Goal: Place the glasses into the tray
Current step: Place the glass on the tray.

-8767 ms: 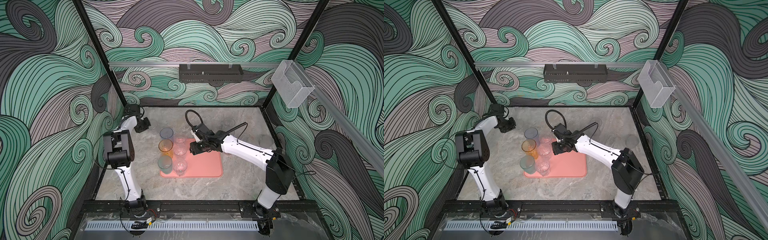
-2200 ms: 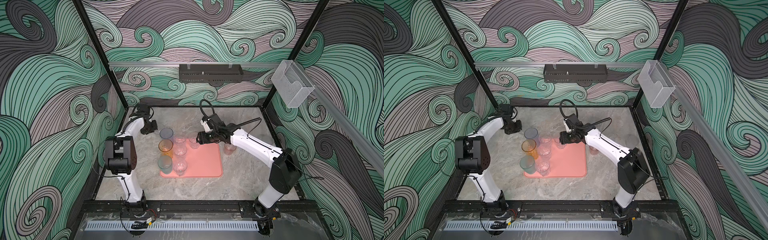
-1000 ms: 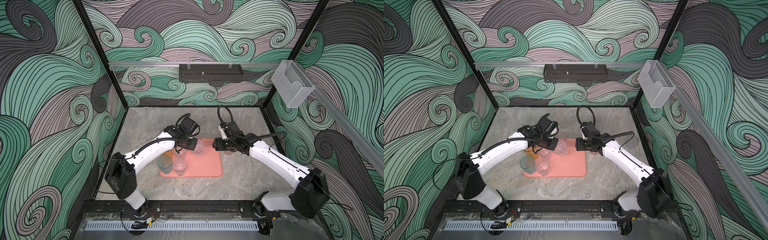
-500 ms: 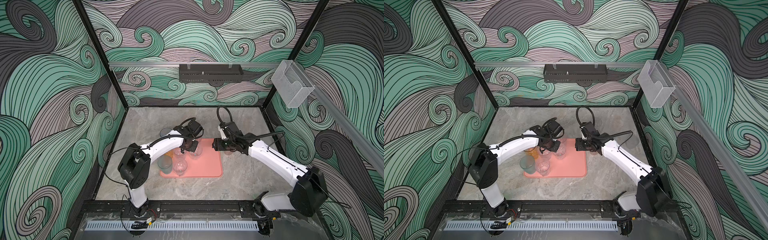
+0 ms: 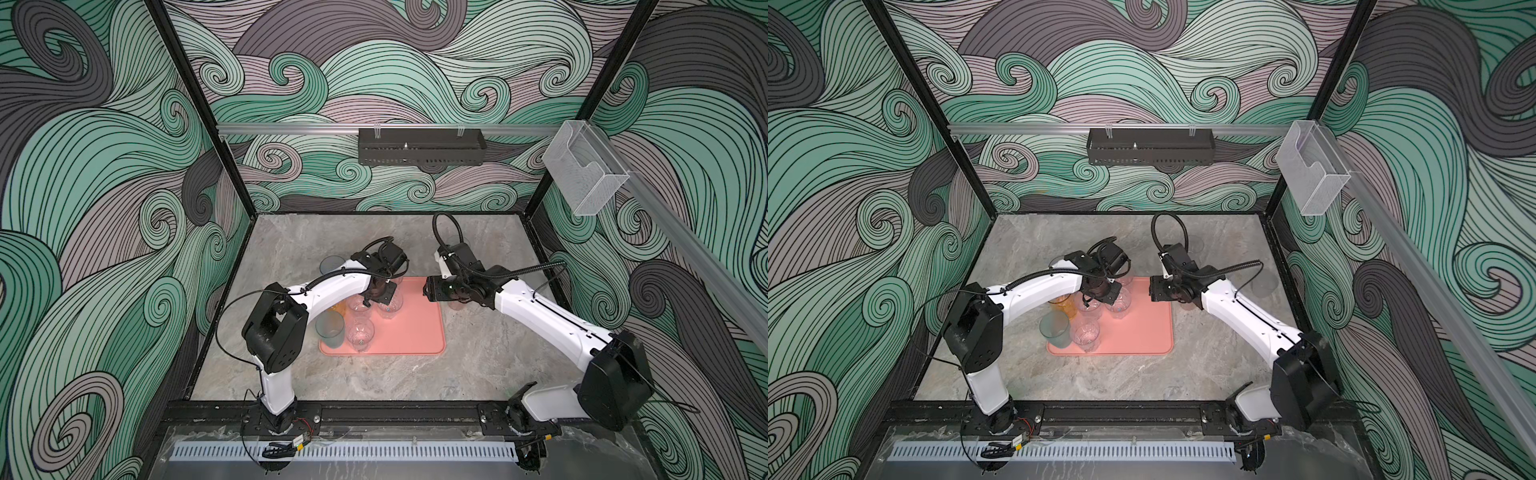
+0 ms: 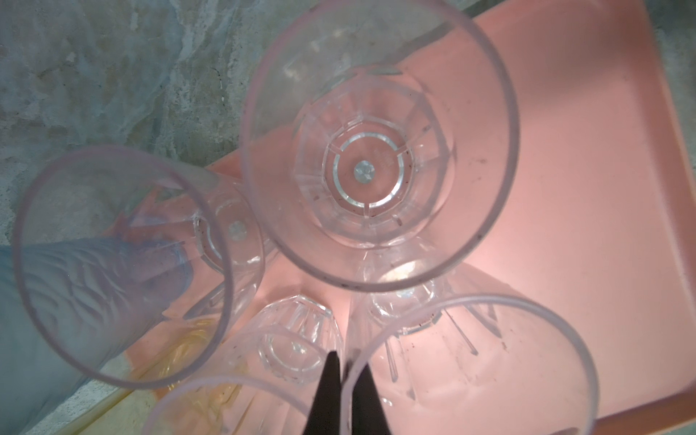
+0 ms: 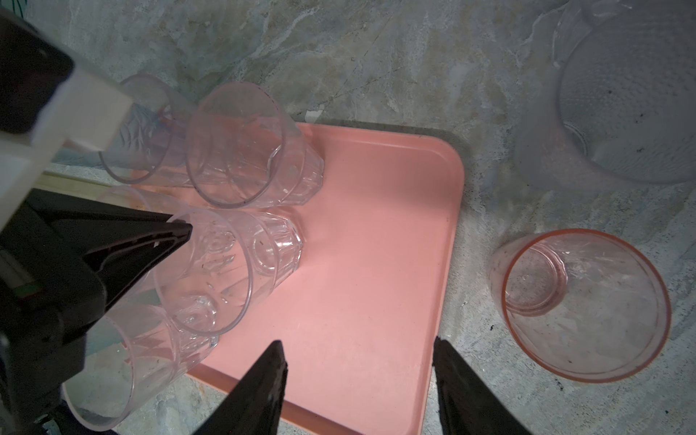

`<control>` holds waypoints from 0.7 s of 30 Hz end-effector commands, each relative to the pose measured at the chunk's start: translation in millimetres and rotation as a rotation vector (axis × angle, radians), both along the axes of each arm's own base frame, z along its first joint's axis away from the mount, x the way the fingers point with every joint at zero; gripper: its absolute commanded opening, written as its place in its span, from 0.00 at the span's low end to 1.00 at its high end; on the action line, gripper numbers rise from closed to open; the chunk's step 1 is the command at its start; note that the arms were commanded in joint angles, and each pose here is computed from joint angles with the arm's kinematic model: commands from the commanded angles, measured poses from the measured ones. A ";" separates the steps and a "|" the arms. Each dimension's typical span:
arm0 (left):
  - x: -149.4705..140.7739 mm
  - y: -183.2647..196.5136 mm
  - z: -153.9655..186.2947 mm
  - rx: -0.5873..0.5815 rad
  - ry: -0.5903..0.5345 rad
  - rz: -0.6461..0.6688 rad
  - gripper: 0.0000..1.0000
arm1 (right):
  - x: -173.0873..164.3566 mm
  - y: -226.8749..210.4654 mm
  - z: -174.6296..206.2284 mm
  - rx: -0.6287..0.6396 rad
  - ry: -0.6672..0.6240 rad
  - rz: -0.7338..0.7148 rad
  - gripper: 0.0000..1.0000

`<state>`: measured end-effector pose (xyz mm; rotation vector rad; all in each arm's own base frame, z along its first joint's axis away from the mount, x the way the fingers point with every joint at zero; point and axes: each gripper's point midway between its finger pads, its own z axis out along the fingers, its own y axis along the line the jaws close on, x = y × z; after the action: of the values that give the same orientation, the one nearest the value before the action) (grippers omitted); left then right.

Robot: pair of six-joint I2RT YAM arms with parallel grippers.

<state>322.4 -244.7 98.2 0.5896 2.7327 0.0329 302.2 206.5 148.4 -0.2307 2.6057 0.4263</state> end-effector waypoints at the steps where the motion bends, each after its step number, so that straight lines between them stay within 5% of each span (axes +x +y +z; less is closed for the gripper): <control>1: 13.7 -1.5 12.1 -0.005 -0.045 0.012 0.08 | -1.0 1.5 -7.6 0.006 0.024 -0.004 0.63; 21: 21.1 -13.6 22.6 -0.056 -0.065 0.006 0.18 | 9.3 12.8 0.6 0.014 0.008 0.029 0.63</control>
<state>335.8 -254.7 116.4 0.5697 2.6747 -0.0009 307.4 214.3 139.3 -0.2359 2.6300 0.4418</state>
